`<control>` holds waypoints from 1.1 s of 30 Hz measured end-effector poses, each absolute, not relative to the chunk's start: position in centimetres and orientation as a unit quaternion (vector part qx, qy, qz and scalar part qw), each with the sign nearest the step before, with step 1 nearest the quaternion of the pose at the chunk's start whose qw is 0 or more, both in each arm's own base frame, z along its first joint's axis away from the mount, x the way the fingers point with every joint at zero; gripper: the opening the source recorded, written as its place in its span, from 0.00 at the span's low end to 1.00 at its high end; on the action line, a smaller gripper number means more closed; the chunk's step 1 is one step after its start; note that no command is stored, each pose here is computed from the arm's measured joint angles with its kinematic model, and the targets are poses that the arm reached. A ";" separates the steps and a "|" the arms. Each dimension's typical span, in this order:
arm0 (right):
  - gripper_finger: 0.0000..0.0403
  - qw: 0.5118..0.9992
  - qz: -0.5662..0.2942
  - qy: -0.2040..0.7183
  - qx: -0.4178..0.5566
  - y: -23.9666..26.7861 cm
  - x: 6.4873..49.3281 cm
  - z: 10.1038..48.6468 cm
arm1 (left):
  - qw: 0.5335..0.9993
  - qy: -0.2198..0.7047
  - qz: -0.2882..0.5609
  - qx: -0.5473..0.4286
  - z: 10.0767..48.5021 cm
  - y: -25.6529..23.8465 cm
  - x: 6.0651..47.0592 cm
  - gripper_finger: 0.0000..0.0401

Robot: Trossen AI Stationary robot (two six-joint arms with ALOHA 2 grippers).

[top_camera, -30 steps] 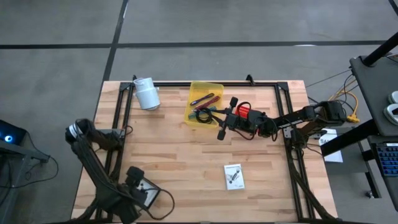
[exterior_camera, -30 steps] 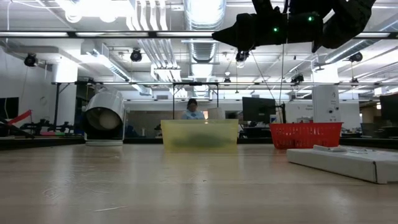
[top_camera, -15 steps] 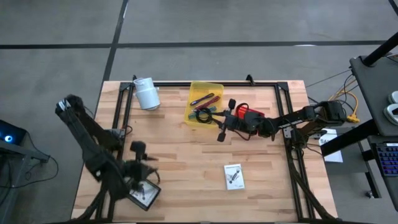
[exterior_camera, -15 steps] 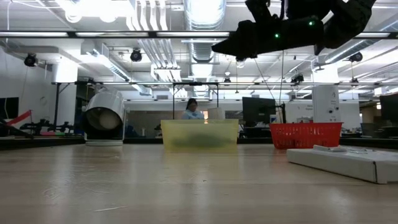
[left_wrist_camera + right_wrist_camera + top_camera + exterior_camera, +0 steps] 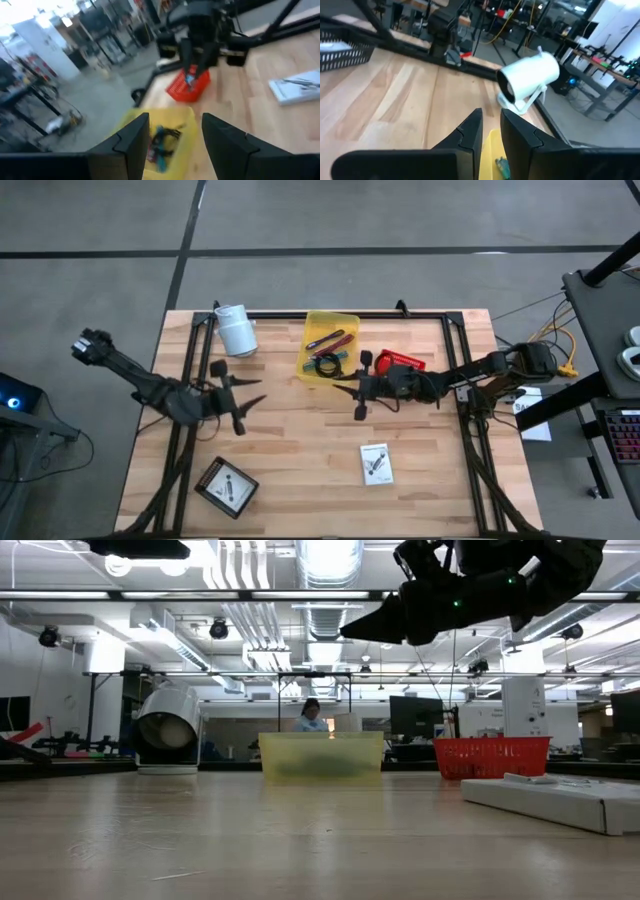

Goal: Pick and place items into bin
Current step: Put the white card reader box into the black bin

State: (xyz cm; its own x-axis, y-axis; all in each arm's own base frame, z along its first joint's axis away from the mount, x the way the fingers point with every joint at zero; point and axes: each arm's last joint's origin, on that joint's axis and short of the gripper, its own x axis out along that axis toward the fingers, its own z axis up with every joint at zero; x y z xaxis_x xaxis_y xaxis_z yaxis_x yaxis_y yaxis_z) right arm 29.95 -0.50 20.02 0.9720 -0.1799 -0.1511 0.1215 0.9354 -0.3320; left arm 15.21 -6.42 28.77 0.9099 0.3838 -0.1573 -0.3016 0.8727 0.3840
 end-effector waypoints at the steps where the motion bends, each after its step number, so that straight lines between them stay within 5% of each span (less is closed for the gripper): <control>1: 0.14 0.979 -0.076 0.093 -0.162 -0.5 29.9 20.0 | 0.959 0.107 0.182 0.188 28.6 -6.2 15.1 0.41; 17: 0.47 0.973 -0.021 0.187 -0.135 2.6 31.7 21.9 | 0.956 0.093 0.185 0.207 27.1 -5.4 14.9 0.16; 26: 0.48 0.934 -0.022 0.357 -0.011 4.8 31.2 23.0 | 0.956 0.095 0.184 0.209 27.0 -5.5 15.0 0.14; 33: 0.46 0.920 0.047 0.387 0.043 7.6 30.6 23.3 | 0.954 0.100 0.183 0.216 26.7 -5.5 15.0 0.14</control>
